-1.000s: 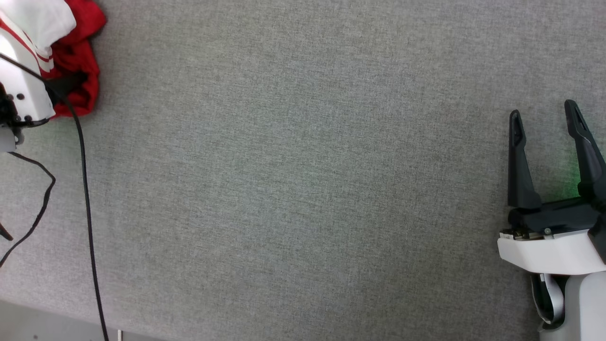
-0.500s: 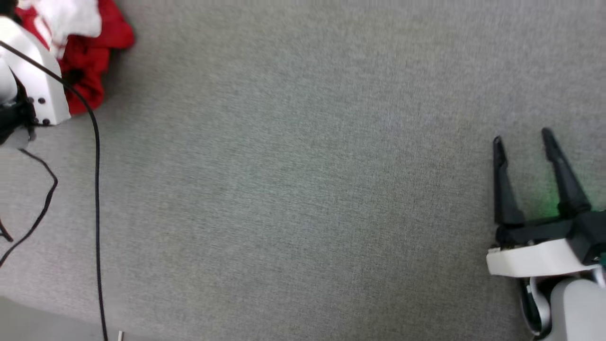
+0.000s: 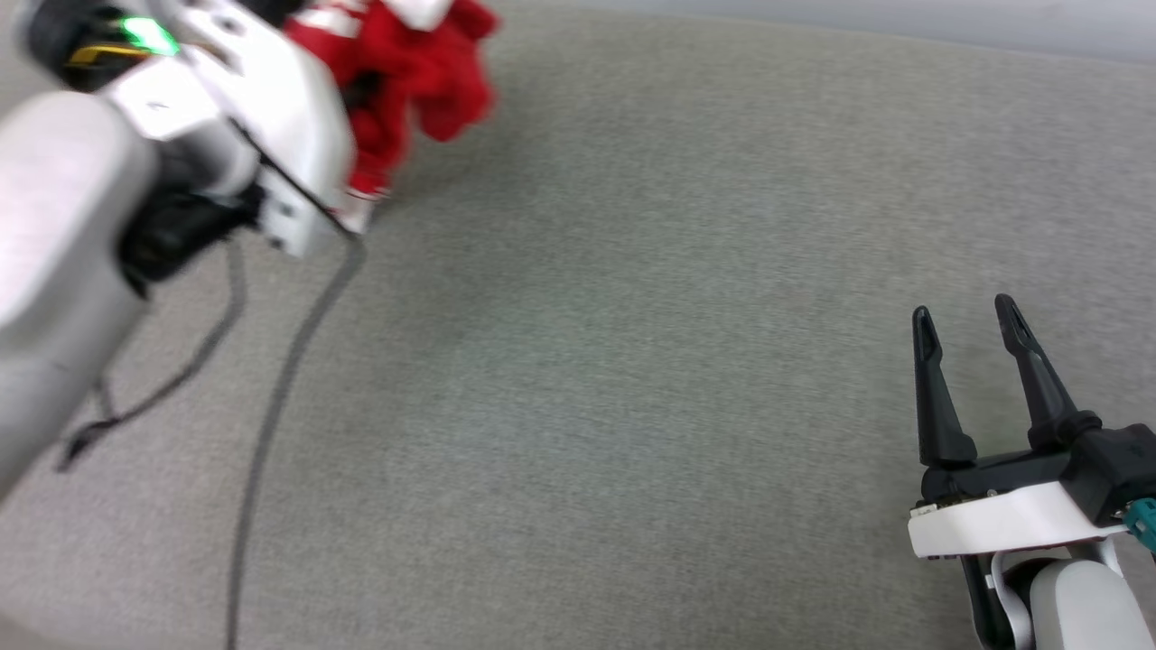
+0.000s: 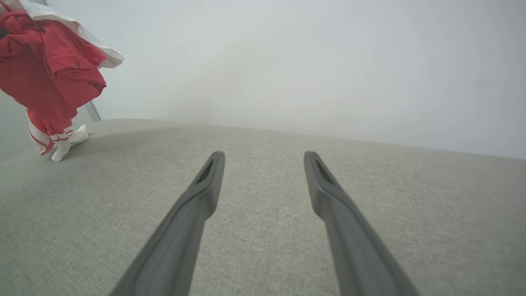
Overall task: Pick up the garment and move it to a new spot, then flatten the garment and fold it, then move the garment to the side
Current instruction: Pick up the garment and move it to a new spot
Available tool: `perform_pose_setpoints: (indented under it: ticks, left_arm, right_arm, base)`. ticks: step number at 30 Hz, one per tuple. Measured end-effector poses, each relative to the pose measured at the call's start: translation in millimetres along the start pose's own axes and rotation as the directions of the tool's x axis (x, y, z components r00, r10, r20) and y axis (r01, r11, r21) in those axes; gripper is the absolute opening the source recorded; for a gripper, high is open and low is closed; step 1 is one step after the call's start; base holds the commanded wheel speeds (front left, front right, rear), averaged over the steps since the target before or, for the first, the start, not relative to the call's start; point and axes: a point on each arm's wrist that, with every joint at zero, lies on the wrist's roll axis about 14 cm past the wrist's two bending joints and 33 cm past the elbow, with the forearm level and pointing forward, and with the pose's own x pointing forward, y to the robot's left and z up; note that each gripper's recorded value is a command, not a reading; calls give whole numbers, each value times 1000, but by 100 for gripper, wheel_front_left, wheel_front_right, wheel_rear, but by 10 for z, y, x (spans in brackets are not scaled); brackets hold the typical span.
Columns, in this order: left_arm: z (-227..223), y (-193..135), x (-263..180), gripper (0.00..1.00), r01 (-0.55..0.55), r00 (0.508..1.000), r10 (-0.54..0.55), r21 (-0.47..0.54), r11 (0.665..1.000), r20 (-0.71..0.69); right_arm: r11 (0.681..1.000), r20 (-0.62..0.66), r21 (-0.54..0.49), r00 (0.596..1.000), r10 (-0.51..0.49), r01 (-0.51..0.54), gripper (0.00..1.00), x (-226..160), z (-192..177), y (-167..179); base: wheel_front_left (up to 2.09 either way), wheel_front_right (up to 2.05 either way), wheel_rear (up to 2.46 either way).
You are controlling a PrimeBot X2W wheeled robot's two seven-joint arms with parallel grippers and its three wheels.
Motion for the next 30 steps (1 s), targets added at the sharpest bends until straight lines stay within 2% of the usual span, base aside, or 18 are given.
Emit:
perform_pose_setpoints:
  ticks: [3, 7, 13, 18, 22, 24, 27, 30]
  left_arm:
    - [240, -543, 169, 0, 135, 989, -140, 81, 987, 50]
    - [478, -1207, 357, 0, 286, 949, -305, 185, 940, 81]
    - [754, -2247, 577, 0, 496, 832, -545, 294, 817, 109]
    - [884, -2962, 700, 0, 613, 725, -680, 344, 712, 115]
    - [778, -3396, 820, 0, 680, 664, -743, 344, 648, 86]
    - [570, -3593, 876, 0, 704, 651, -758, 350, 619, 31]
    - [204, -3916, 849, 0, 769, 602, -797, 306, 562, -51]
    - [-90, -4075, 819, 0, 802, 577, -808, 273, 532, -121]
  right_arm:
    - [1000, 5, 1, 999, -31, 31, 100, -82, 53, -100]
    - [996, 17, -8, 996, -93, 93, 100, -205, 137, -306]
    - [976, 31, -30, 976, -214, 215, 100, -436, 241, -707]
    - [946, 37, -41, 947, -319, 320, 100, -642, 292, -1048]
    - [923, 24, -54, 925, -379, 380, 100, -753, 254, -1252]
    - [915, 21, -64, 917, -397, 398, 100, -773, 239, -1324]
    - [905, 17, -73, 908, -419, 420, 100, -794, 218, -1411]
    - [900, 8, -80, 903, -429, 428, 100, -804, 185, -1451]
  base:
    - [0, 0, 0]
    - [0, 0, 0]
    - [0, 0, 0]
    - [0, 0, 0]
    - [0, 0, 0]
    - [0, 0, 0]
    - [0, 0, 0]
    - [0, 0, 0]
